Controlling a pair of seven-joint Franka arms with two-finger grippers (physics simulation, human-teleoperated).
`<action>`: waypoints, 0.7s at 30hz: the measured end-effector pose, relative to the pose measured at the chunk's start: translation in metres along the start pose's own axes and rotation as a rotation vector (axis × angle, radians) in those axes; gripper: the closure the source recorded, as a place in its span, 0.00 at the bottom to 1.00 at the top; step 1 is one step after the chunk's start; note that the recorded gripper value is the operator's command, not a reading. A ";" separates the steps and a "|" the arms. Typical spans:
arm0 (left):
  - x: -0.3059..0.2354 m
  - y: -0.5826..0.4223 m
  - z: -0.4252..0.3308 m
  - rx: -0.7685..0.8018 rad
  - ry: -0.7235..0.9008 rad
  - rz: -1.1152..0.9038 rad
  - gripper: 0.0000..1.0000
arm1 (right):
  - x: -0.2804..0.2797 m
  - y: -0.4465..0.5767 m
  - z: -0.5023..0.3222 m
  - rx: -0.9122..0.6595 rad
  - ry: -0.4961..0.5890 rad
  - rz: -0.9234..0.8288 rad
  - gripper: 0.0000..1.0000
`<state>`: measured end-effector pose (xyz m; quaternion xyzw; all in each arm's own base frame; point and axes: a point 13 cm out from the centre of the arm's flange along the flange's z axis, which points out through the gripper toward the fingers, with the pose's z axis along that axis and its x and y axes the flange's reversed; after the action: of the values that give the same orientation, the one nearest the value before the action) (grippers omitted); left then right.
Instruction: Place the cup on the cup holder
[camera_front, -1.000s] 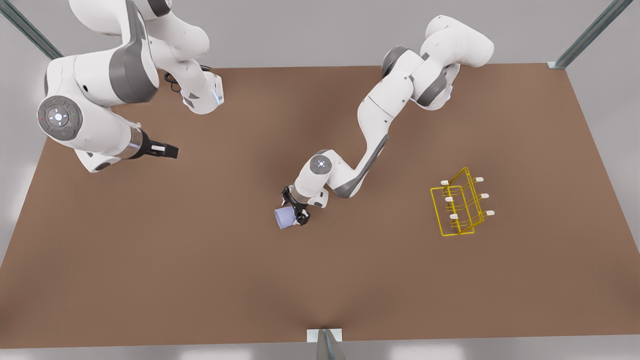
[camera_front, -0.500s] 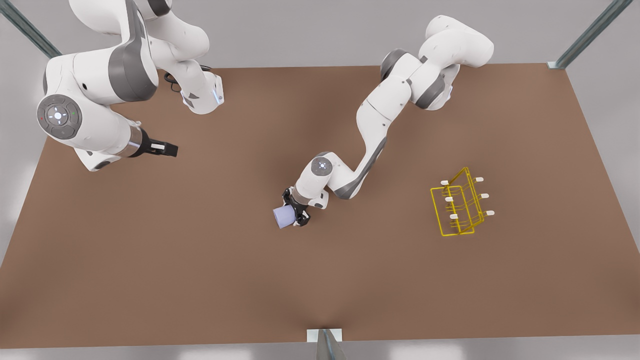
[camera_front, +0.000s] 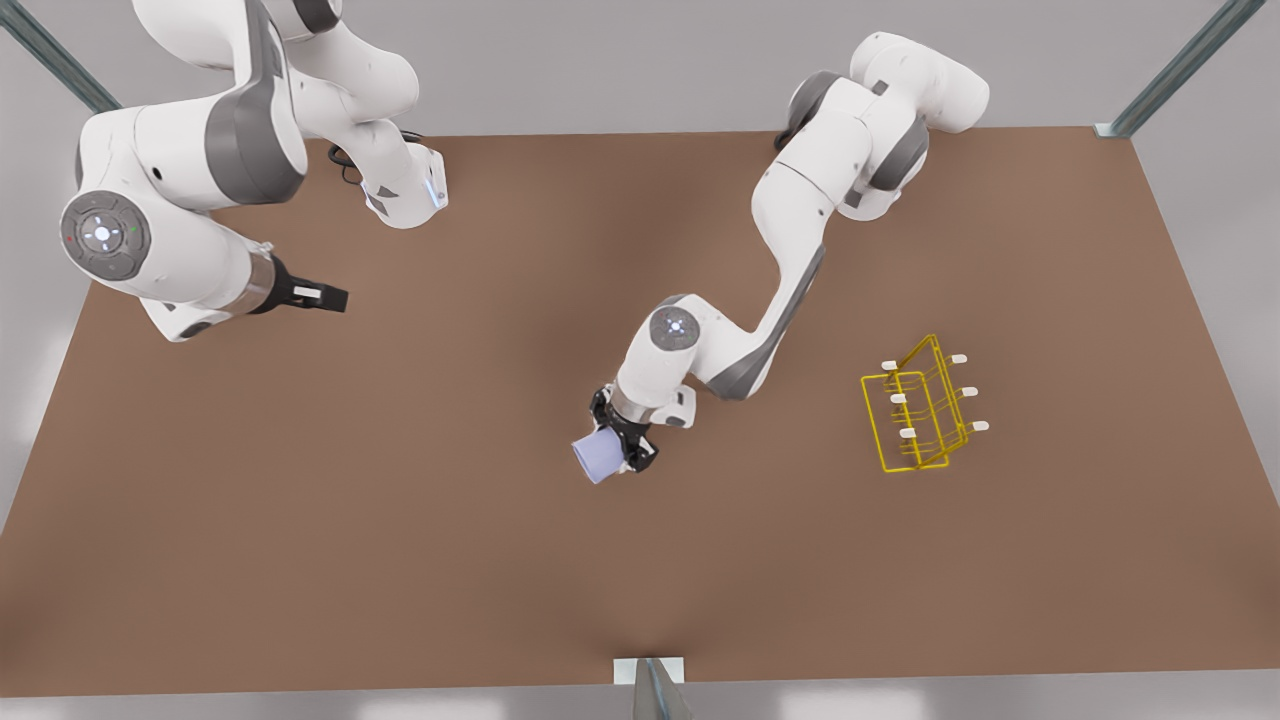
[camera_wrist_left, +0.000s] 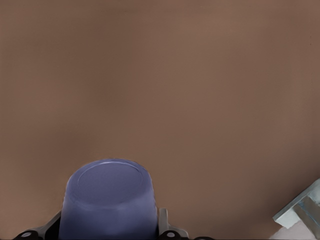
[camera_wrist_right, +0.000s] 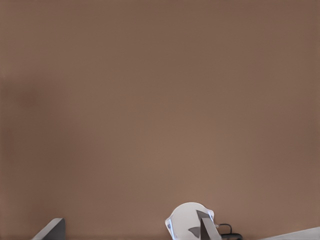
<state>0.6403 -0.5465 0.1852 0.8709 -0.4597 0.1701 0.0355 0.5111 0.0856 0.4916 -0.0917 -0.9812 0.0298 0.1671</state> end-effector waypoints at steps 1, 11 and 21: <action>-0.020 -0.025 -0.013 0.071 -0.090 0.019 0.18 | 0.000 -0.001 0.000 0.000 0.001 0.001 0.00; -0.340 -0.168 -0.173 0.487 -1.407 0.265 0.18 | -0.001 -0.006 0.002 -0.001 0.009 -0.008 0.00; -0.382 -0.200 -0.213 0.402 -1.844 0.578 0.18 | -0.001 -0.007 0.002 -0.001 0.012 -0.021 0.00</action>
<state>0.5481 -0.0834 0.2788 0.5065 -0.4650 -0.4981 -0.5284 0.5098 0.0783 0.4899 -0.0817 -0.9811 0.0271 0.1732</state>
